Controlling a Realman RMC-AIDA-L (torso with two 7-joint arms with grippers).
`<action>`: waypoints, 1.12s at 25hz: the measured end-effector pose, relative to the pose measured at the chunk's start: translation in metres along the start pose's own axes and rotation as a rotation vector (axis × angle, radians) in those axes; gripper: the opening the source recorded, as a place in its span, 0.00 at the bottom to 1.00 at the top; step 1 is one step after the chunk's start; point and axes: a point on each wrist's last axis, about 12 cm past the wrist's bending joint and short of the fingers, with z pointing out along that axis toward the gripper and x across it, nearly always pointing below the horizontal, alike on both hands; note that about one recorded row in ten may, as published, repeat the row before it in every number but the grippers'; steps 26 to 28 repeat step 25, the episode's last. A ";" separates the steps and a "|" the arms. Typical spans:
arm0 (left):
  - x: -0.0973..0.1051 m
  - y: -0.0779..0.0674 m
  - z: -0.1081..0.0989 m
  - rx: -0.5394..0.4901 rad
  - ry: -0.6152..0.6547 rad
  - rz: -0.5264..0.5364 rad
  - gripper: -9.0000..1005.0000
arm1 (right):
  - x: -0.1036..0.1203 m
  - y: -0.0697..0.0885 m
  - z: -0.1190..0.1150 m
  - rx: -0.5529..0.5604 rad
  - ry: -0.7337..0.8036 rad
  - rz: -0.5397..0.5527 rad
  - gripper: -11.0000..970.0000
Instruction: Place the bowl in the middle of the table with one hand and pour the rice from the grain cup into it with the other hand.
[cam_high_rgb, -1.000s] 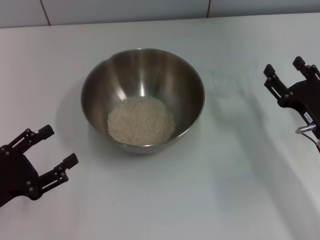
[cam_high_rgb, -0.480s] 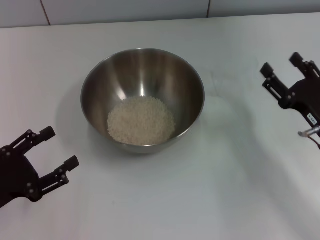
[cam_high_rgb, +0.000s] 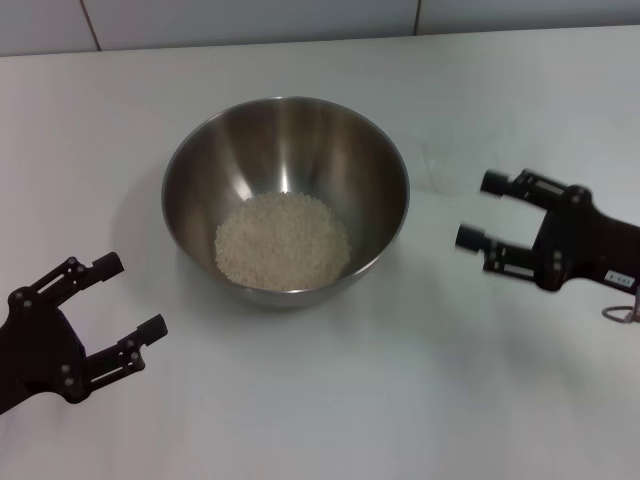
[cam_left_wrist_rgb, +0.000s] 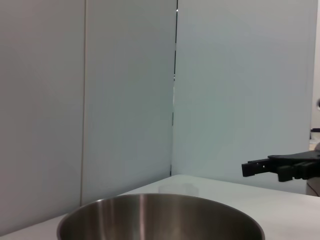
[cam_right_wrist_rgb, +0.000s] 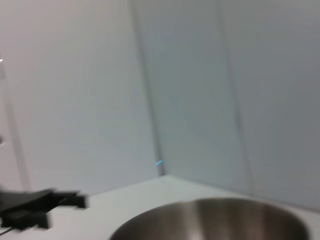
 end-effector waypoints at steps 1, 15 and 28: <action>0.000 0.001 0.001 0.005 0.001 -0.001 0.83 | -0.003 -0.001 0.001 -0.033 0.021 -0.001 0.81; -0.008 0.010 0.004 0.057 0.018 -0.017 0.83 | -0.014 -0.014 -0.001 -0.131 0.155 -0.067 0.80; -0.010 0.016 0.009 0.073 0.031 -0.011 0.83 | -0.014 -0.014 -0.002 -0.116 0.152 -0.073 0.80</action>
